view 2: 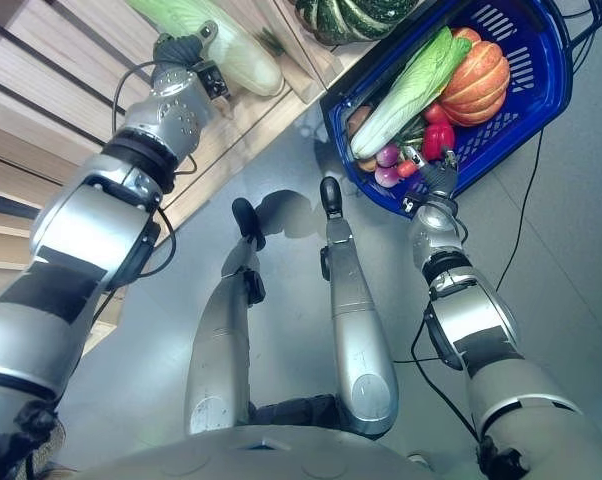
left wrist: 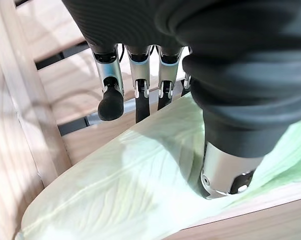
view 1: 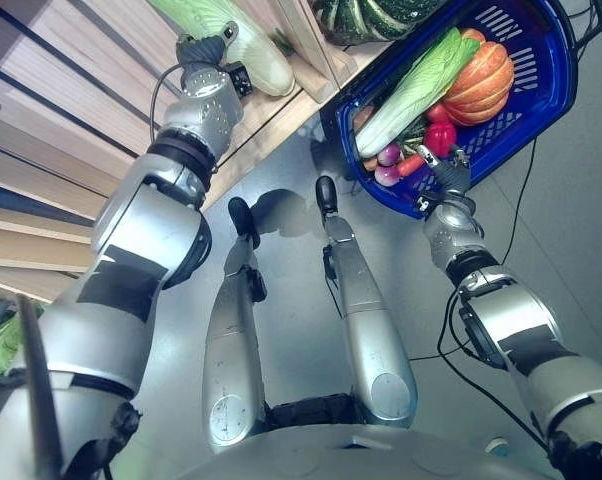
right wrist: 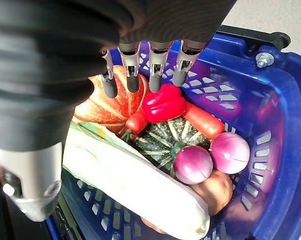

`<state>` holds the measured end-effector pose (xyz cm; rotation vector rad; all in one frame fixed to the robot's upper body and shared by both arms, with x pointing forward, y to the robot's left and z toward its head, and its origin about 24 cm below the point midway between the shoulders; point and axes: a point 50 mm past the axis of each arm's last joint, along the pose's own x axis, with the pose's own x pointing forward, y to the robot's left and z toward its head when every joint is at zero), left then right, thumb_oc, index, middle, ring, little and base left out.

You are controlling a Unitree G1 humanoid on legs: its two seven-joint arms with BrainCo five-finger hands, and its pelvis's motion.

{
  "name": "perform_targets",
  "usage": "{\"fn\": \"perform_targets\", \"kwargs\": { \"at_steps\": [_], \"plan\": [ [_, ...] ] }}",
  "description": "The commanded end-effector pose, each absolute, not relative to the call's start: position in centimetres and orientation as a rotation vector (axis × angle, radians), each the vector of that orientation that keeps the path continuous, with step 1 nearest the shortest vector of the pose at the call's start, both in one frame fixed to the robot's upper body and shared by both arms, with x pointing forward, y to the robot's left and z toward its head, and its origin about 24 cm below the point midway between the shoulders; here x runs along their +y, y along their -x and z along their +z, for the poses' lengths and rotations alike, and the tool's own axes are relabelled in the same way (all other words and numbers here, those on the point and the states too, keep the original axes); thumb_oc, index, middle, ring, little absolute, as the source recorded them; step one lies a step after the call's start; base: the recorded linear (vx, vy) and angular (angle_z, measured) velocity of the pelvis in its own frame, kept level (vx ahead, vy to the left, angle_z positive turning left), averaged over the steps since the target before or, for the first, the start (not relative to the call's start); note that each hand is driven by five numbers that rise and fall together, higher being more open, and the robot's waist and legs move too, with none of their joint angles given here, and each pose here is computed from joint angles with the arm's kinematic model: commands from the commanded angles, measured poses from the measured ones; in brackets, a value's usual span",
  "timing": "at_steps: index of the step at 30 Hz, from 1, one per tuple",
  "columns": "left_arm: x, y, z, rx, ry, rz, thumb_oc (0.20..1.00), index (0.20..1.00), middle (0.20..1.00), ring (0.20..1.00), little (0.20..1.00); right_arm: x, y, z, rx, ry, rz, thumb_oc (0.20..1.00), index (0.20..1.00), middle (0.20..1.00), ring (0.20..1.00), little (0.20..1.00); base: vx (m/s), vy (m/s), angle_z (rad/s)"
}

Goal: Pick up fruits and vegetables into the basket

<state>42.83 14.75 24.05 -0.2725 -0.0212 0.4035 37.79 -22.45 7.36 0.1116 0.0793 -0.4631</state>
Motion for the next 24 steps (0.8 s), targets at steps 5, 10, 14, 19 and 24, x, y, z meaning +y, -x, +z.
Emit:
{"fn": "perform_targets", "kwargs": {
  "at_steps": [5,10,14,19,24],
  "plan": [
    [12.0,-42.3,24.2,-0.108,0.433,0.256,0.2,0.2,0.2,0.2,0.2,-23.7,-36.5,6.1,0.061,-0.118,-0.554,1.0,1.0,1.0,1.0,1.0,-0.05,-0.012,0.1],
    [11.8,-41.9,23.5,-0.112,0.439,0.23,0.2,0.2,0.2,0.2,0.2,-24.0,-36.4,6.3,0.057,-0.131,-0.575,1.0,1.0,1.0,1.0,1.0,-0.03,-0.002,0.07],
    [11.8,-41.7,22.8,-0.119,0.429,0.21,0.2,0.2,0.2,0.2,0.2,-24.2,-36.3,6.2,0.058,-0.136,-0.586,1.0,1.0,1.0,1.0,1.0,-0.03,0.007,0.06],
    [11.9,-41.4,22.4,-0.137,0.417,0.182,0.2,0.2,0.2,0.2,0.2,-24.7,-36.0,6.2,0.044,-0.152,-0.604,1.0,1.0,1.0,1.0,1.0,-0.01,0.001,0.06],
    [12.3,-40.9,21.7,-0.17,0.406,0.177,0.2,0.2,0.2,0.2,0.2,-25.3,-35.8,6.9,-0.008,-0.18,-0.656,1.0,1.0,1.0,1.0,1.0,-0.01,0.001,0.02]
  ]
}}
